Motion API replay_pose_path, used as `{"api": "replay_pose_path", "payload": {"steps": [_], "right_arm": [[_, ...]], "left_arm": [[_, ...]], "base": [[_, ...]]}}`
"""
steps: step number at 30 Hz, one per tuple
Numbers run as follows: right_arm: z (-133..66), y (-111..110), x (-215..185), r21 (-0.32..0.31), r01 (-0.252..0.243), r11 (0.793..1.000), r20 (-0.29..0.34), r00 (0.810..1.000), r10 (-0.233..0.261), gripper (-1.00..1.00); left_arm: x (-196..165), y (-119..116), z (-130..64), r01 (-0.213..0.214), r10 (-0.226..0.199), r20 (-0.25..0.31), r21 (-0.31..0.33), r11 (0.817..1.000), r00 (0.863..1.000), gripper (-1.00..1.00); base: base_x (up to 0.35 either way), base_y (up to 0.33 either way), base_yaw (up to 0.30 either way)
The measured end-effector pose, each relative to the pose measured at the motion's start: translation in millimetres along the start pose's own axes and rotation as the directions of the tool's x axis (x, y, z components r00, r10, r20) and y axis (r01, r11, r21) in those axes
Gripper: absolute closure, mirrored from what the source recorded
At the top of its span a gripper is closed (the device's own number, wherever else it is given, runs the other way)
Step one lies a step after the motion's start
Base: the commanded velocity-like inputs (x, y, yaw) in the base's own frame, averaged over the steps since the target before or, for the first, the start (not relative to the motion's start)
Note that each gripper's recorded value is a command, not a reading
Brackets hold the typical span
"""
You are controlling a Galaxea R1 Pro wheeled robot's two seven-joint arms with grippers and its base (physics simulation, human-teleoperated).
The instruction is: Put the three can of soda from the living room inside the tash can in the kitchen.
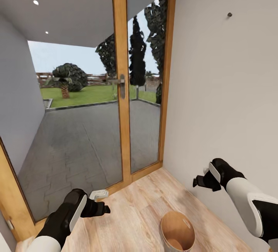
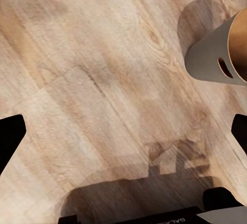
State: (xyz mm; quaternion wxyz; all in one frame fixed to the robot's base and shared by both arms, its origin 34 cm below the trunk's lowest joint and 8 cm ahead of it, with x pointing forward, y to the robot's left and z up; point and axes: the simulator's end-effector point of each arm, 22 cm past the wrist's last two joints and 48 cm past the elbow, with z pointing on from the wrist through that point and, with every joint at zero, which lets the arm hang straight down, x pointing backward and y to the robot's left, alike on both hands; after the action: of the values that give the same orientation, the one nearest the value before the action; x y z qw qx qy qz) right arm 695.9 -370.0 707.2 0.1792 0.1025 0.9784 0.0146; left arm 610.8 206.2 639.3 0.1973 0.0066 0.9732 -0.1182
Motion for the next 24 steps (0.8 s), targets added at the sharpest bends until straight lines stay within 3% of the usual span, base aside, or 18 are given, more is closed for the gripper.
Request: {"api": "replay_pose_path", "payload": {"steps": [14,24], "right_arm": [[22.9,-6.7,12.9,0.003,-0.005,1.0,-0.004,1.0,0.005,-1.0],[23.4,-4.6,13.3,0.002,-0.001,1.0,-0.004,1.0,0.001,-1.0]], "left_arm": [[11.8,5.2,22.3,-0.002,0.002,0.008,0.002,1.0,1.0,-1.0],[8.5,4.3,22.0,-0.007,0.007,0.024,0.006,1.0,1.0,-1.0]], "base": [[0.0,0.0,0.0],[0.002,0.0,0.0]]}}
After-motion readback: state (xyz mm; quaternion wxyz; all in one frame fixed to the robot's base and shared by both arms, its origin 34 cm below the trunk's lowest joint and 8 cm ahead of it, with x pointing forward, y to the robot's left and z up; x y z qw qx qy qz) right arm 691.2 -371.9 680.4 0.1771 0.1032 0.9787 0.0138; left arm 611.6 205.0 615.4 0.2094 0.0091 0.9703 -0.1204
